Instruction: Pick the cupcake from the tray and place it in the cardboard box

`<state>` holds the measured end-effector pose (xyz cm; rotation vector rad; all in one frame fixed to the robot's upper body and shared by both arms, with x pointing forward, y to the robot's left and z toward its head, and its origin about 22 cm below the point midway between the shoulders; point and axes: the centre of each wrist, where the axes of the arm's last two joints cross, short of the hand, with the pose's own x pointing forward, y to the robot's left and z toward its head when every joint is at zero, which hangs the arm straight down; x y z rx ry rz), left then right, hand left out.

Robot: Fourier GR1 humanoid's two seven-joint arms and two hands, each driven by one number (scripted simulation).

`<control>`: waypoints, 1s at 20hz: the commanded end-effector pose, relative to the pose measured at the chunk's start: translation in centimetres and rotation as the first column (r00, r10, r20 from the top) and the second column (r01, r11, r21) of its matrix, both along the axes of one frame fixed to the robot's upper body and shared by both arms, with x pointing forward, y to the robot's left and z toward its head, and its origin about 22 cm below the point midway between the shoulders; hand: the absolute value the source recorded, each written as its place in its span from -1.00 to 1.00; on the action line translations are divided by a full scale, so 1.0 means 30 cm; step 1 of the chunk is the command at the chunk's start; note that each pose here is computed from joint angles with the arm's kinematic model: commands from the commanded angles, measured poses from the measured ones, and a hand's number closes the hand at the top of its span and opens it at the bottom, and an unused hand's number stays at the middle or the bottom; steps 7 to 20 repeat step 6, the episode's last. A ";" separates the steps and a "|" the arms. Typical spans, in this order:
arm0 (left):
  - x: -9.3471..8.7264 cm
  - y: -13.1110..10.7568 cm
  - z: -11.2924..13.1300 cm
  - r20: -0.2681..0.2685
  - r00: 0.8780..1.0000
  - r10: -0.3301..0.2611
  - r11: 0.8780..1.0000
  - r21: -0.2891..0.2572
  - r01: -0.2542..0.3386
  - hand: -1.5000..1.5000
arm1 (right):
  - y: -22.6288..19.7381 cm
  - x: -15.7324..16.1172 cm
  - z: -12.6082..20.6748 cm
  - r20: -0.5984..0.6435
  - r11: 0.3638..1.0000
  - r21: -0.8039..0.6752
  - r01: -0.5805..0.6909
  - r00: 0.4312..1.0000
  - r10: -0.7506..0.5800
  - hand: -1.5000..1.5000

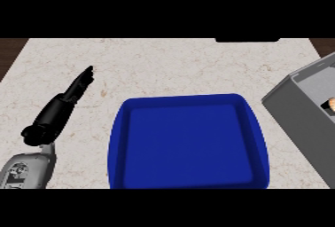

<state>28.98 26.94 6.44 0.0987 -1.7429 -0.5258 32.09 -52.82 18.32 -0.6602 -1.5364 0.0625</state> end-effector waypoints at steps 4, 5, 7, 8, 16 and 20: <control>0.014 -0.076 -0.002 0.021 1.000 -0.008 1.000 -0.003 0.008 0.00 | -0.149 -0.130 -0.028 0.102 0.950 0.264 0.168 0.974 -0.200 -1.00; -0.016 -0.013 0.040 0.008 1.000 -0.024 1.000 -0.005 0.024 0.00 | -0.167 -0.155 -0.041 0.153 0.944 0.278 0.178 0.962 -0.226 -1.00; 0.030 -0.031 0.005 0.015 1.000 0.006 1.000 -0.003 -0.006 0.00 | -0.203 -0.185 0.023 0.171 0.942 0.279 0.187 0.955 -0.241 -1.00; 0.030 -0.031 0.005 0.015 1.000 0.006 1.000 -0.003 -0.006 0.00 | -0.203 -0.185 0.023 0.171 0.942 0.279 0.187 0.955 -0.241 -1.00; 0.030 -0.031 0.005 0.015 1.000 0.006 1.000 -0.003 -0.006 0.00 | -0.203 -0.185 0.023 0.171 0.942 0.279 0.187 0.955 -0.241 -1.00; 0.030 -0.031 0.005 0.015 1.000 0.006 1.000 -0.003 -0.006 0.00 | -0.203 -0.185 0.023 0.171 0.942 0.279 0.187 0.955 -0.241 -1.00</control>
